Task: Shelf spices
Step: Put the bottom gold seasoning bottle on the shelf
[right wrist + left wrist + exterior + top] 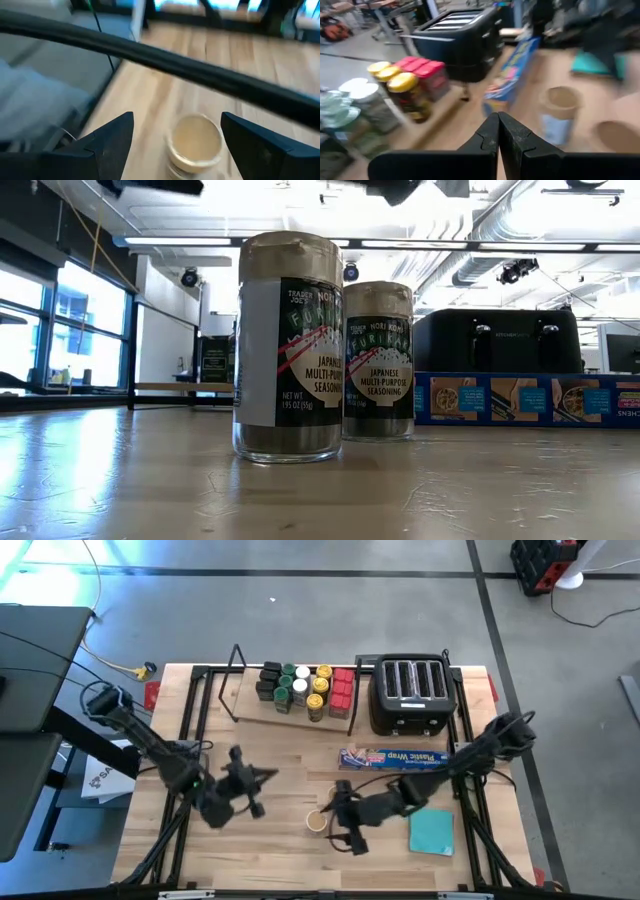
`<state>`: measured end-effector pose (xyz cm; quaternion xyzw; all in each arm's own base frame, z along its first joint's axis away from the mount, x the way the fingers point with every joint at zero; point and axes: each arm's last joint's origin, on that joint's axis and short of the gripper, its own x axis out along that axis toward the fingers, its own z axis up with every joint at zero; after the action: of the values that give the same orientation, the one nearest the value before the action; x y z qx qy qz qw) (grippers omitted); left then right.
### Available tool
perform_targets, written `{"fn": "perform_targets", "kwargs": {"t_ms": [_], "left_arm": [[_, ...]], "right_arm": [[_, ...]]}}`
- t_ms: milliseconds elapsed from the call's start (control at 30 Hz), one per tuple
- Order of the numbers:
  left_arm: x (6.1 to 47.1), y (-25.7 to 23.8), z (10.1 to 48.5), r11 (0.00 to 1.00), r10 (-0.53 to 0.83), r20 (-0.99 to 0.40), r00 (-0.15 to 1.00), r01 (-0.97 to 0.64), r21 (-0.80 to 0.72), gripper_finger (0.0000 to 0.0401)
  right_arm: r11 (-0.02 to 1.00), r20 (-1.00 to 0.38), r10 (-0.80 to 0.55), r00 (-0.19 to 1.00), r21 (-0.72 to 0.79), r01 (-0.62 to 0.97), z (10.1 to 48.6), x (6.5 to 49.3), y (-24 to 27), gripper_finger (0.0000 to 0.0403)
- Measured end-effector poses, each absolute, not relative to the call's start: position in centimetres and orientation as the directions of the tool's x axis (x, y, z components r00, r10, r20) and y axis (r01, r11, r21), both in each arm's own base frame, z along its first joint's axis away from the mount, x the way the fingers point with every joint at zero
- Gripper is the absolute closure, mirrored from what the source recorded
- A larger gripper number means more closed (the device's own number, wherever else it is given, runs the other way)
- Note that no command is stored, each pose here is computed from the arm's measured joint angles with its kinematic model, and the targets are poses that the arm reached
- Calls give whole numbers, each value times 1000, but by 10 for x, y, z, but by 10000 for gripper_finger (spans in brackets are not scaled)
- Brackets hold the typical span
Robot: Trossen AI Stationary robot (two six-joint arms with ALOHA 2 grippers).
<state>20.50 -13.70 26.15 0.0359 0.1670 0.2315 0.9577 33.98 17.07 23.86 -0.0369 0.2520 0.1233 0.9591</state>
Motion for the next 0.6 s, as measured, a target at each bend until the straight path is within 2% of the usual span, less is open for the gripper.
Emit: {"fn": "perform_targets", "kwargs": {"t_ms": [133, 233, 400, 600], "left_arm": [[207, -160, 255, 895, 443, -244, 863, -443, 54, 401], [207, -170, 250, 879, 477, -200, 856, -470, 83, 401], [207, -172, 246, 876, 483, -200, 853, -466, 127, 401], [207, -171, 246, 872, 486, -200, 851, -458, 171, 401]], "right_arm": [[972, -635, 188, 749, 9, -236, 235, 366, 158, 107], [984, -683, 153, 714, 40, -173, 234, 378, 151, 107], [982, -690, 169, 704, 59, -177, 234, 385, 152, 107], [999, -647, -18, 762, 15, 36, 236, 386, 151, 107]]}}
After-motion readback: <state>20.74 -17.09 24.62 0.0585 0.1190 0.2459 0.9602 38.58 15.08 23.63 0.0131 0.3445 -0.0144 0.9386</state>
